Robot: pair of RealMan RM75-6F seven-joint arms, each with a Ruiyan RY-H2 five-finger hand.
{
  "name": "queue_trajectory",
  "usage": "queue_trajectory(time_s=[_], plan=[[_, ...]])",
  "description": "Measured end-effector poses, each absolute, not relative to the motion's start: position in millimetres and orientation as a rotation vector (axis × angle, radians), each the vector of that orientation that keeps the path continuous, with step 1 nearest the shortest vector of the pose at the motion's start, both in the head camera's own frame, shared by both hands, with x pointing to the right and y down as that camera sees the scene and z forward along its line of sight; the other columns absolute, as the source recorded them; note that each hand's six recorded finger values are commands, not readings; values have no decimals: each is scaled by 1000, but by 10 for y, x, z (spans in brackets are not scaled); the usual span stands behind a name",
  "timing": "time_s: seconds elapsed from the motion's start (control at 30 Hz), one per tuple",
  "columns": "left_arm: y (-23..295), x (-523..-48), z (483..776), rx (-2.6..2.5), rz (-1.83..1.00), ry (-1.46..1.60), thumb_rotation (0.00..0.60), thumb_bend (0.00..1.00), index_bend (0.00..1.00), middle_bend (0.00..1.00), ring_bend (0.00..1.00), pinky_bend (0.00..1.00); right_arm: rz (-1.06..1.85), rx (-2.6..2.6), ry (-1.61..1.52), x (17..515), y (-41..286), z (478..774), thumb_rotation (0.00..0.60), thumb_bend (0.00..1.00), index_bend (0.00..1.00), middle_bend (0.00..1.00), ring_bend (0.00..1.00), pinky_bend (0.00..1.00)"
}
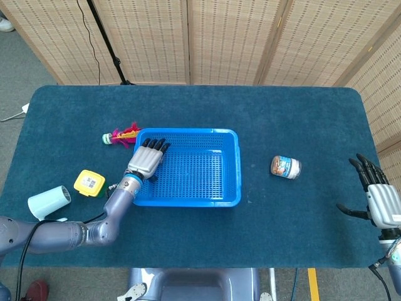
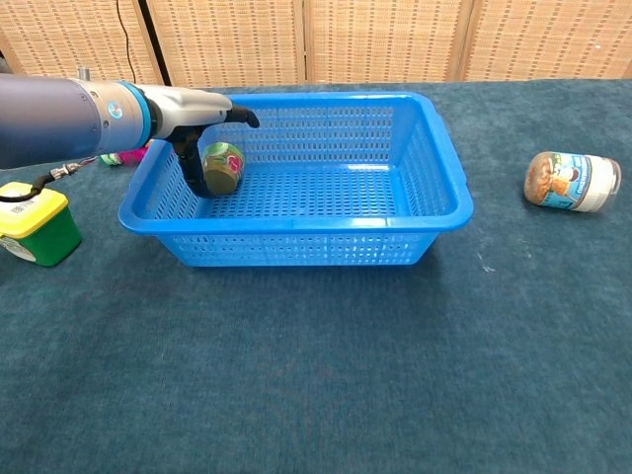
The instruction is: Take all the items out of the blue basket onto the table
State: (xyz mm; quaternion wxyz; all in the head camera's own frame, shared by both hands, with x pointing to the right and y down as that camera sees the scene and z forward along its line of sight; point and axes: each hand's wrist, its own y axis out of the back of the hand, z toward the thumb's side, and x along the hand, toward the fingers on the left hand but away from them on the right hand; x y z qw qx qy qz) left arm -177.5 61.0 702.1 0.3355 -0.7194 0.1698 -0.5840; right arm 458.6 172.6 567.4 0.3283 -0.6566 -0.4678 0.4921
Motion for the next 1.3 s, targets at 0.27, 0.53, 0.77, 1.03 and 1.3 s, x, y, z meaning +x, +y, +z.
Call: queue_trajectory(time_s=[0.27, 0.53, 0.77, 1.03, 1.3], plan=[[574, -1726, 7160, -1846, -1557, 440, 600, 231, 0, 0, 0, 125, 1291, -1707, -1238, 4614, 1708, 5678, 600, 0, 56, 20, 0, 99], [565, -1612, 7290, -1843, -1576, 443, 600, 258, 55, 0, 41, 271, 1298, -1700, -1243, 4630, 1699, 5688, 600, 0, 51, 24, 0, 100], [580, -1569, 7351, -1833, -1580, 435, 600, 343, 217, 125, 203, 441, 1297, -1699, -1246, 4626, 1682, 5700, 600, 0, 47, 31, 0, 101], [561, -1538, 7336, -1796, -1541, 483, 600, 558, 489, 322, 378, 572, 1297, -1697, -1253, 4641, 1674, 5695, 600, 0, 44, 35, 0, 101], [520, -1505, 7217, -1808, -1483, 552, 600, 572, 500, 334, 397, 572, 1301, -1692, -1254, 4646, 1677, 5691, 600, 0, 43, 35, 0, 101]])
